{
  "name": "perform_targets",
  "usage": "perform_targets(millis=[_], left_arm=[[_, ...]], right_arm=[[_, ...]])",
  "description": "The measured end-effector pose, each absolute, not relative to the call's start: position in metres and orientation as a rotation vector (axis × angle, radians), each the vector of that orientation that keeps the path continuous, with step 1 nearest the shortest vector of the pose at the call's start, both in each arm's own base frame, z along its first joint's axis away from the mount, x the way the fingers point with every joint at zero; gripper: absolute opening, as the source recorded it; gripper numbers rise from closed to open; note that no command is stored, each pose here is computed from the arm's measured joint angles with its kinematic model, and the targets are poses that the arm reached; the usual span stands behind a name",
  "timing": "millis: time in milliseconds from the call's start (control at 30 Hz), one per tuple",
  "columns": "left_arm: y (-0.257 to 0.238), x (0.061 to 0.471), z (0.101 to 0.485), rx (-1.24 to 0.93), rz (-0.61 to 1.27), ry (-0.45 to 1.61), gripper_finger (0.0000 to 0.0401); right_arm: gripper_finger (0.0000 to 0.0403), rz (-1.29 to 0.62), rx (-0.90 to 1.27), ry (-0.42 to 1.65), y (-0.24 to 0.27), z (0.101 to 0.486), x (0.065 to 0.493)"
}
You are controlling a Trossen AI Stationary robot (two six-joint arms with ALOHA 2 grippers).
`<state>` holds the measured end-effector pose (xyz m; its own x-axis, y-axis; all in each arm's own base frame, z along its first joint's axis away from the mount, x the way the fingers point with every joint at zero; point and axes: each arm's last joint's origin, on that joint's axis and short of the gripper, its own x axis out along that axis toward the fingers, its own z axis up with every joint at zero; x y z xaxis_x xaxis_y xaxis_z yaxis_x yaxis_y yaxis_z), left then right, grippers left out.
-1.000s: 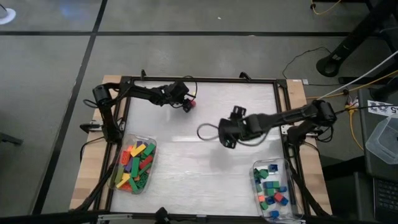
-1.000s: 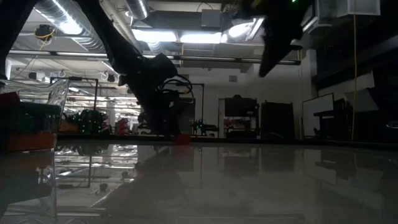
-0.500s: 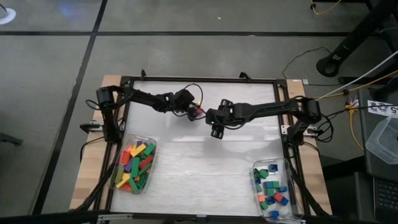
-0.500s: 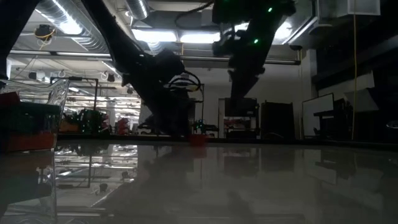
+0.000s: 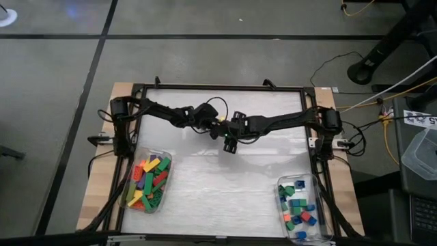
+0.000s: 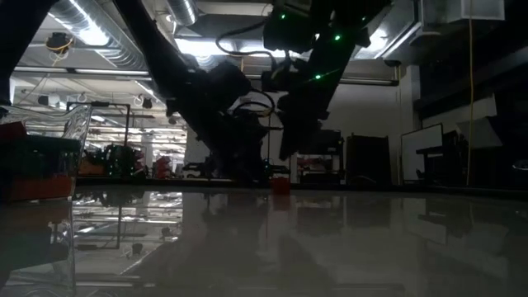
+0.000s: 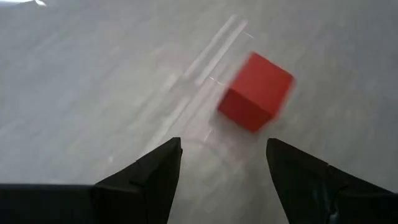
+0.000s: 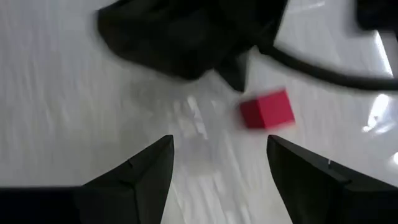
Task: Sort blocks by size
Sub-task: Put the small red wooden block into the right transparent bin
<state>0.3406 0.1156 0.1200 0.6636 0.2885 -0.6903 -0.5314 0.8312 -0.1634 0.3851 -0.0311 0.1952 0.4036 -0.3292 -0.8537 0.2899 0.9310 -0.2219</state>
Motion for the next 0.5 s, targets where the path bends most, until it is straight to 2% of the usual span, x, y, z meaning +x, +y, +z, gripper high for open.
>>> perform_targets(millis=[267, 500], left_arm=[[0.114, 0.325, 0.148, -0.308, 0.458, 0.773, 0.0225], [0.107, 0.302, 0.177, -0.258, 0.436, 0.864, 0.0225]], right_arm=[[0.0254, -0.298, 0.007, 1.119, -0.069, 0.190, 0.383], [0.0254, -0.210, -0.127, 1.085, -0.091, 0.192, 0.383]])
